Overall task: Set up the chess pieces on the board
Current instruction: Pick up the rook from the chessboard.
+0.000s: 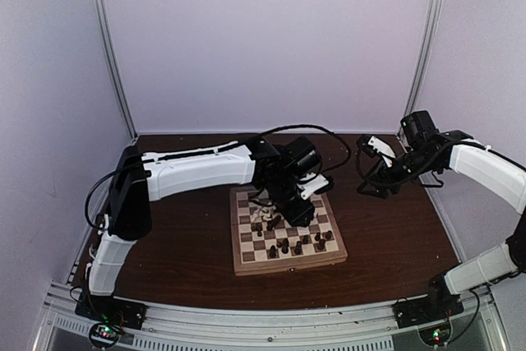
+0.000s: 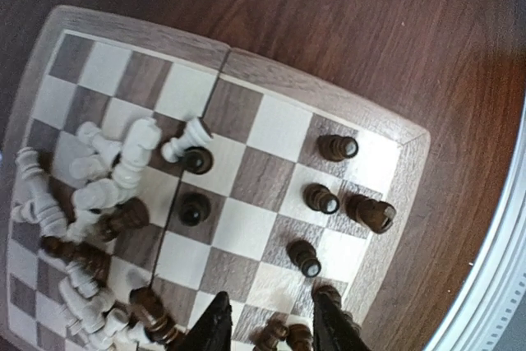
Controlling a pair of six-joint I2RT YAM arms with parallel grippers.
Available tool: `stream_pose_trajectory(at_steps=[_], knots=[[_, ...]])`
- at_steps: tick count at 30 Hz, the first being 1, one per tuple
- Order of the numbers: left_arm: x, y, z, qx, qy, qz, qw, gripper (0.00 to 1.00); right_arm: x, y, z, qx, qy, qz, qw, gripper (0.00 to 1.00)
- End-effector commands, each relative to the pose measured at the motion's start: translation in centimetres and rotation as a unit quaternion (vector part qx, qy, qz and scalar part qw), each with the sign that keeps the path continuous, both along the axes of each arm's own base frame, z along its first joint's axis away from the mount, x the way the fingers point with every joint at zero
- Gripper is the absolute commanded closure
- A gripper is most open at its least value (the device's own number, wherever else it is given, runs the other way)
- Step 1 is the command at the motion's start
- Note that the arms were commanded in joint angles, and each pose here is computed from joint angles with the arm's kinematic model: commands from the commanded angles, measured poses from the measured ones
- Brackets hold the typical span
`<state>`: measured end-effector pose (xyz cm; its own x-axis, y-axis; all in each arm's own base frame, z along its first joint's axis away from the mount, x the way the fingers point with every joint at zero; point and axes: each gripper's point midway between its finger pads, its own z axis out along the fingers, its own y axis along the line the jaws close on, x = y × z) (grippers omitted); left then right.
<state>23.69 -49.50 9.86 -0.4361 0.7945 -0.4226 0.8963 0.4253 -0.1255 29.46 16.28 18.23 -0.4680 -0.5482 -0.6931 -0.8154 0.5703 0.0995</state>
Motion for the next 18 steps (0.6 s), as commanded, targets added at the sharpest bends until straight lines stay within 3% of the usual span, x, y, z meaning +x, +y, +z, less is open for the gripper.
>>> stream_pose_trajectory(at_steps=[1, 9, 18], knots=[[3.2, 3.0, 5.0, -0.016, -0.056, 0.066, 0.996, 0.66, -0.1, -0.1, -0.3, 0.001, 0.007, 0.0, 1.0, 0.33], [5.0, 8.8, 3.2, 0.021, -0.045, 0.139, 0.989, 0.67, -0.1, -0.1, -0.4, 0.0, 0.009, 0.001, 1.0, 0.33], [3.5, 8.9, 1.1, 0.021, -0.004, 0.128, 0.992, 0.6, 0.0, -0.1, -0.7, -0.002, 0.016, 0.001, 1.0, 0.33]])
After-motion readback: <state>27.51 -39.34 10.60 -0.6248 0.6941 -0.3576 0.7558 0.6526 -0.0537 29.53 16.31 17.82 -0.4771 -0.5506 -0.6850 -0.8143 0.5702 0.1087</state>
